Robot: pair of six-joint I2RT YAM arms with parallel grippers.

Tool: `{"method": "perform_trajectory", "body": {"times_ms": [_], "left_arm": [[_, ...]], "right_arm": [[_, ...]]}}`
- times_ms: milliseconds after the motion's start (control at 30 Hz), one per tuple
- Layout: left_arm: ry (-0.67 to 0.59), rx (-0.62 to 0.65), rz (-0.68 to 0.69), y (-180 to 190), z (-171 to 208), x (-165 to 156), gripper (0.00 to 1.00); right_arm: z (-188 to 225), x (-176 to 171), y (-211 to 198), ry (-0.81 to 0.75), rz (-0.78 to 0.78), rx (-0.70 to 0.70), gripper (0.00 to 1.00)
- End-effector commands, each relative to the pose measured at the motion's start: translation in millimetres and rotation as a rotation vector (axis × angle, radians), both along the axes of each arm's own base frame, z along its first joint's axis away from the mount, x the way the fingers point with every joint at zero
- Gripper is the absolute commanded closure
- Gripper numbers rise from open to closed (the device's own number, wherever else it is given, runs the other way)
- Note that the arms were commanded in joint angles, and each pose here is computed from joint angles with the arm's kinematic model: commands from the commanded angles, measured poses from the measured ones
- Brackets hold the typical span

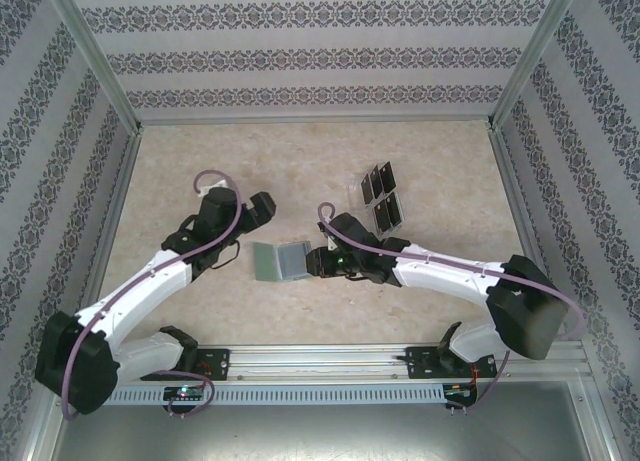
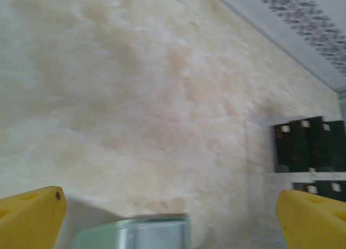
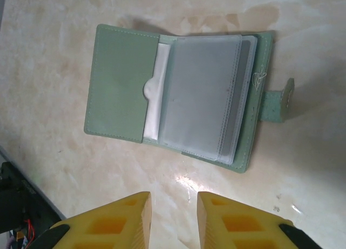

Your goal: Put the credit cards into the card holder

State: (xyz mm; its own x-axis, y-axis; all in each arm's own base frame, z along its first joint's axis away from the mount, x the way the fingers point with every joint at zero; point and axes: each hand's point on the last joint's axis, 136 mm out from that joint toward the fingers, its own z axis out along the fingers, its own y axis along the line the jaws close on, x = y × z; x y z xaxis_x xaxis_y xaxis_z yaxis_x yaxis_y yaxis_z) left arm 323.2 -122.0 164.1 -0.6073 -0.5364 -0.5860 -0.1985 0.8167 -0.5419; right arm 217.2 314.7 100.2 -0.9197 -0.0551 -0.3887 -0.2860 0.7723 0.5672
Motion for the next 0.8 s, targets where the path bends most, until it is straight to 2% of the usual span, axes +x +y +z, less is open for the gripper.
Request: {"method": "perform_trajectory", "body": {"times_ms": [0,167,367,567,767], "left_arm": [[0.191,0.072,0.013,26.1,-58.1,-39.9,0.0],[0.203,-0.013,-0.045,11.5,-80.9,-47.9,0.0],[0.187,-0.116,-0.133,-16.2,-83.1,-38.0,0.0],[0.222,-0.146,-0.165,-32.9,-97.0,-32.4,0.0],[0.175,-0.185,-0.228,-61.6,-83.8,-25.6,0.0]], "right_arm": [[6.3,15.2,1.9,-0.035,-0.017,0.003,0.71],[3.2,22.4,-4.6,-0.031,-0.032,-0.005,0.71],[4.5,28.3,-15.0,-0.036,-0.052,-0.01,0.71],[6.3,30.1,-25.7,-0.044,-0.072,-0.012,0.71],[6.8,32.0,-37.7,-0.047,-0.092,-0.012,0.71]]}}
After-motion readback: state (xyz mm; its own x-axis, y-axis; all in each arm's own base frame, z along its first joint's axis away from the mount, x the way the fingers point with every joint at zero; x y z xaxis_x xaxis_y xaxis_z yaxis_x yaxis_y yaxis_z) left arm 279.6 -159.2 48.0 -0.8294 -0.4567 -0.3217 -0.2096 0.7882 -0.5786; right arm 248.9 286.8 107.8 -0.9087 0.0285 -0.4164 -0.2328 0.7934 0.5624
